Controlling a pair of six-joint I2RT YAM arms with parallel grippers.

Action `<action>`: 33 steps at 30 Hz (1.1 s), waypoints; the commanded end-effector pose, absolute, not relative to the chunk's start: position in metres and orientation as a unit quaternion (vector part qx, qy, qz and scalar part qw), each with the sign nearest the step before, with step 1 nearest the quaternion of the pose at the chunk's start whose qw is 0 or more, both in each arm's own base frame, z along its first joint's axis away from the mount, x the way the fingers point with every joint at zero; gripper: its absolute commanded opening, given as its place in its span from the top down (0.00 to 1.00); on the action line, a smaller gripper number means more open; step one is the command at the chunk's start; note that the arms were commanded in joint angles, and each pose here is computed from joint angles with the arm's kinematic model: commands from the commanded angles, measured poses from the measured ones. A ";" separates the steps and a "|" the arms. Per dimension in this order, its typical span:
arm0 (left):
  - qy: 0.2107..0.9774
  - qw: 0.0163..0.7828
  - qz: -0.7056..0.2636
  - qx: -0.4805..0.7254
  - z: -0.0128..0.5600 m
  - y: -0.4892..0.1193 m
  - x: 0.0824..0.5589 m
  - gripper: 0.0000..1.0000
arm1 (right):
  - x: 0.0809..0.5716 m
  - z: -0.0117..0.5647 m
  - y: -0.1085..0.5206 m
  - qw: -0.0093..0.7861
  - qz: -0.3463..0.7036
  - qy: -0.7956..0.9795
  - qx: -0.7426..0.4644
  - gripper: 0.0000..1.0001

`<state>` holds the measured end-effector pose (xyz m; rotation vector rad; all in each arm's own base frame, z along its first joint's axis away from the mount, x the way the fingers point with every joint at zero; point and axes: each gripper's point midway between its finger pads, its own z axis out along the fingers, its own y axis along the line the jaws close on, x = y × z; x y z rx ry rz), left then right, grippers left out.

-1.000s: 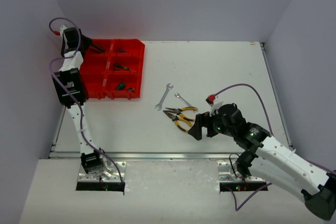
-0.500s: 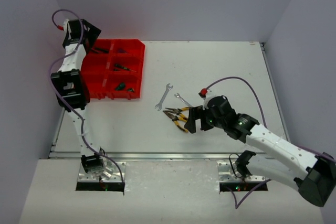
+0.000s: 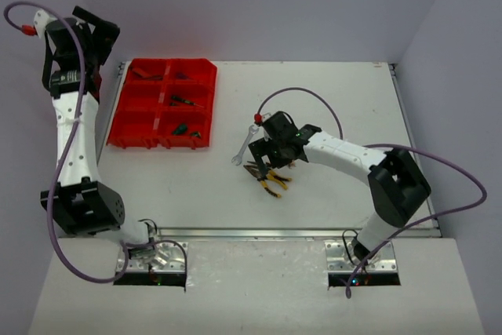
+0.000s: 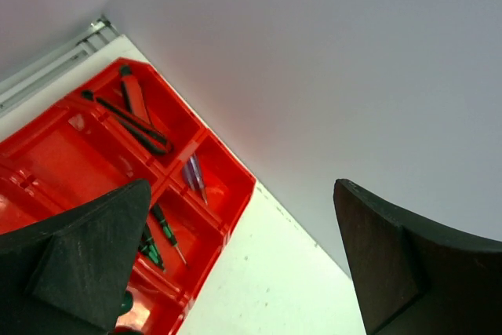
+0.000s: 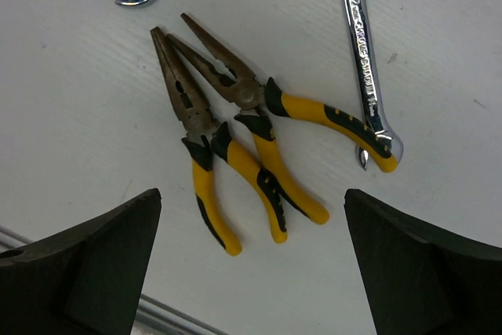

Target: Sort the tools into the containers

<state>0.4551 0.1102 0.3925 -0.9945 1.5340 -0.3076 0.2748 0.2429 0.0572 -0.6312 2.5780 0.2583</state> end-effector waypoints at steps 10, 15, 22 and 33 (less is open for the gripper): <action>0.732 0.582 -0.280 -0.215 0.301 -0.034 0.283 0.00 | 0.375 0.049 0.230 0.238 0.057 0.937 -0.248 0.38; 0.770 0.569 -0.234 -0.170 0.253 -0.039 0.252 0.00 | 0.383 0.013 0.221 0.173 0.053 0.944 -0.277 0.43; 0.777 0.563 -0.240 -0.148 0.245 -0.049 0.247 0.00 | 0.365 -0.031 0.197 0.096 0.002 0.951 -0.295 0.61; 0.780 0.555 -0.256 -0.131 0.241 -0.058 0.247 0.00 | 0.370 0.000 0.210 0.165 0.039 0.956 -0.239 0.52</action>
